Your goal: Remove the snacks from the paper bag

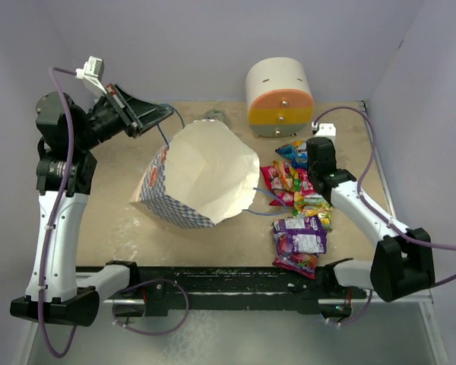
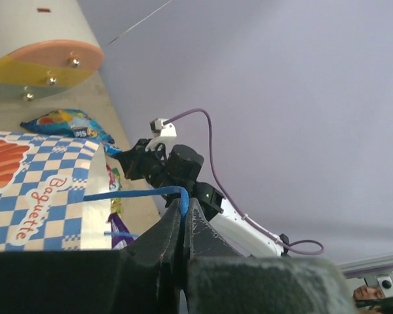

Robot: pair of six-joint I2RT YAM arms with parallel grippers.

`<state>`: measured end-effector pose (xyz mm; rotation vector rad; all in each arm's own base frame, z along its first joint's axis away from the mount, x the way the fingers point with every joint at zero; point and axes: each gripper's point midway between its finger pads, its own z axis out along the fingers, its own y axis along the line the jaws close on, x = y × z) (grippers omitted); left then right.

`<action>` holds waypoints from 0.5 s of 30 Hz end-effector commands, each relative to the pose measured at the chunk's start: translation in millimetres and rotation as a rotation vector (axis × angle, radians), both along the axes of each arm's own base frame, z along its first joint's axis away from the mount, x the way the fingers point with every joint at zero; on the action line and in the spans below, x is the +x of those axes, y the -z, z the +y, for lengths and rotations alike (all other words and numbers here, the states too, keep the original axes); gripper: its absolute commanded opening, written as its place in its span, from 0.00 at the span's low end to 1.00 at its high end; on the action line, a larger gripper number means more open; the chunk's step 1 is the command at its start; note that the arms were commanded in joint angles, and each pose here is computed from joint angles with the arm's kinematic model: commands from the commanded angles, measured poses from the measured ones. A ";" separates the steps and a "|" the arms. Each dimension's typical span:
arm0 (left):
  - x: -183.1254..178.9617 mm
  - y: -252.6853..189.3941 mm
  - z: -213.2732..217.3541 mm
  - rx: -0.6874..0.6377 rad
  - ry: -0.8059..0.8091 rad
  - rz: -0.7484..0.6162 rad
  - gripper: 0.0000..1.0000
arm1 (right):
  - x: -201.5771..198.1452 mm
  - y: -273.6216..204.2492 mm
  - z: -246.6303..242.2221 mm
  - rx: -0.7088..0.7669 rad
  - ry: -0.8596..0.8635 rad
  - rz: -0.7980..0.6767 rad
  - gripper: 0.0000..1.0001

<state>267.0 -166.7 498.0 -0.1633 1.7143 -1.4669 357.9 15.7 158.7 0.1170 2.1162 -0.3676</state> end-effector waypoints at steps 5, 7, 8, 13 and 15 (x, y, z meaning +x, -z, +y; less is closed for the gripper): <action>16.7 60.9 23.0 0.026 -0.097 0.169 0.00 | 17.3 9.2 7.7 0.033 -0.003 0.004 0.00; 20.3 75.4 40.8 0.086 -0.142 0.186 0.00 | 17.6 10.3 10.1 0.034 -0.018 0.016 0.00; 20.7 82.4 49.2 0.128 -0.173 0.197 0.00 | 17.5 10.7 11.1 0.035 -0.025 0.020 0.00; 17.9 112.0 81.8 0.375 -0.320 0.232 0.00 | 16.4 12.9 13.9 0.021 -0.064 0.047 0.00; 15.9 121.1 97.0 0.455 -0.391 0.257 0.05 | 15.0 13.2 15.7 0.020 -0.082 0.055 0.02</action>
